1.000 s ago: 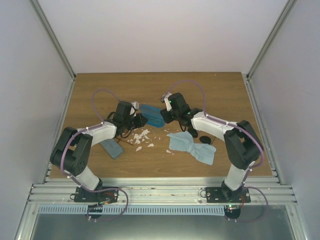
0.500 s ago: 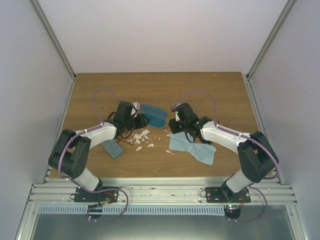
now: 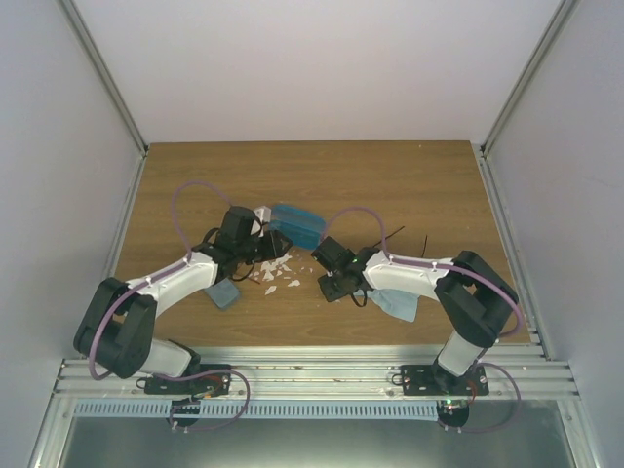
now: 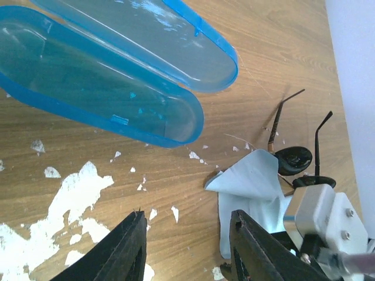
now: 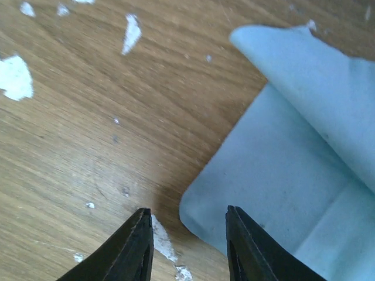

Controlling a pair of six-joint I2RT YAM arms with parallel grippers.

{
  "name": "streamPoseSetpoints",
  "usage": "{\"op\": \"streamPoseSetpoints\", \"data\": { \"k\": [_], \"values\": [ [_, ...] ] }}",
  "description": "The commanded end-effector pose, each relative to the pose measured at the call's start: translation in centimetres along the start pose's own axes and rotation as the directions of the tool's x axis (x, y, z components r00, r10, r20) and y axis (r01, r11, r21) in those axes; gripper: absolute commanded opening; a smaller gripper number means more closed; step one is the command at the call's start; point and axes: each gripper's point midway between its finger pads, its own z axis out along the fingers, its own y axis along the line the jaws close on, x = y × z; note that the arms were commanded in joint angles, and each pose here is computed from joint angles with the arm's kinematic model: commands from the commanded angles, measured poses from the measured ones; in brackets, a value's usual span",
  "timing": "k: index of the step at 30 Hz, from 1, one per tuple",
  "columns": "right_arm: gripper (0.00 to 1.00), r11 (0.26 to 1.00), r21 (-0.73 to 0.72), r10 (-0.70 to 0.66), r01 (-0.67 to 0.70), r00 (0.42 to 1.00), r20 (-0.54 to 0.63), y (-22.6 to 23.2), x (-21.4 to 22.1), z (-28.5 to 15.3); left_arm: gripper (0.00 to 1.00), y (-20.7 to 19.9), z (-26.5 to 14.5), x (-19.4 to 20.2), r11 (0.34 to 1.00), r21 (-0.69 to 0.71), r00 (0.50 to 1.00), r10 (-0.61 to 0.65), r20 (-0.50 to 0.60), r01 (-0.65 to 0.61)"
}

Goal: Organize the sunglasses
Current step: Move the glasses cleaning cloth to the center of the board.

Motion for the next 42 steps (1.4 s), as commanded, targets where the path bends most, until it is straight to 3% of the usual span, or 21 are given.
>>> {"op": "streamPoseSetpoints", "data": {
  "k": [1,8,12,16,21,26,37,39,42],
  "values": [
    [0.35,0.998,0.055,0.025,-0.022,0.999,-0.045,-1.0,1.7,0.6,0.41,0.2,-0.9,0.0,1.000,-0.018,1.000,-0.001,0.027,0.001],
    [0.25,0.995,0.087,0.056,-0.054,0.998,-0.026,-2.2,1.4,2.0,0.41,0.0,-1.0,0.0,1.000,-0.012,0.999,-0.011,0.030,0.011],
    [0.15,0.984,0.160,0.078,-0.073,0.997,-0.026,-3.7,1.7,2.4,0.41,0.2,-1.2,-0.1,1.000,-0.022,0.999,-0.011,0.038,0.012],
    [0.02,0.989,0.129,0.078,-0.076,0.997,-0.013,-3.2,1.3,2.3,0.40,0.5,-1.2,0.1,0.999,-0.032,0.999,-0.017,0.040,0.019],
    [0.01,0.995,-0.090,0.043,-0.040,0.999,0.028,0.7,-0.3,0.4,0.40,0.6,-1.6,0.0,0.999,-0.036,0.998,-0.030,0.061,0.032],
    [0.00,0.941,-0.339,0.005,0.010,0.999,0.044,5.0,-0.5,-1.9,0.40,1.0,-2.0,0.2,0.998,-0.049,0.997,-0.039,0.072,0.043],
    [0.01,0.833,-0.541,-0.119,0.119,0.992,0.034,10.9,0.4,-1.9,0.41,1.7,-2.2,1.1,0.996,-0.064,0.997,-0.059,0.058,0.063],
    [0.08,0.822,-0.555,-0.123,0.126,0.991,0.044,11.2,0.2,-2.3,0.42,1.6,-2.2,1.3,0.996,-0.059,0.997,-0.058,0.048,0.061],
    [0.38,0.846,-0.515,-0.097,0.136,0.990,0.103,10.5,-0.8,-3.4,0.45,1.4,-2.1,1.9,0.998,-0.039,0.998,-0.058,0.021,0.058]
  ]
}}
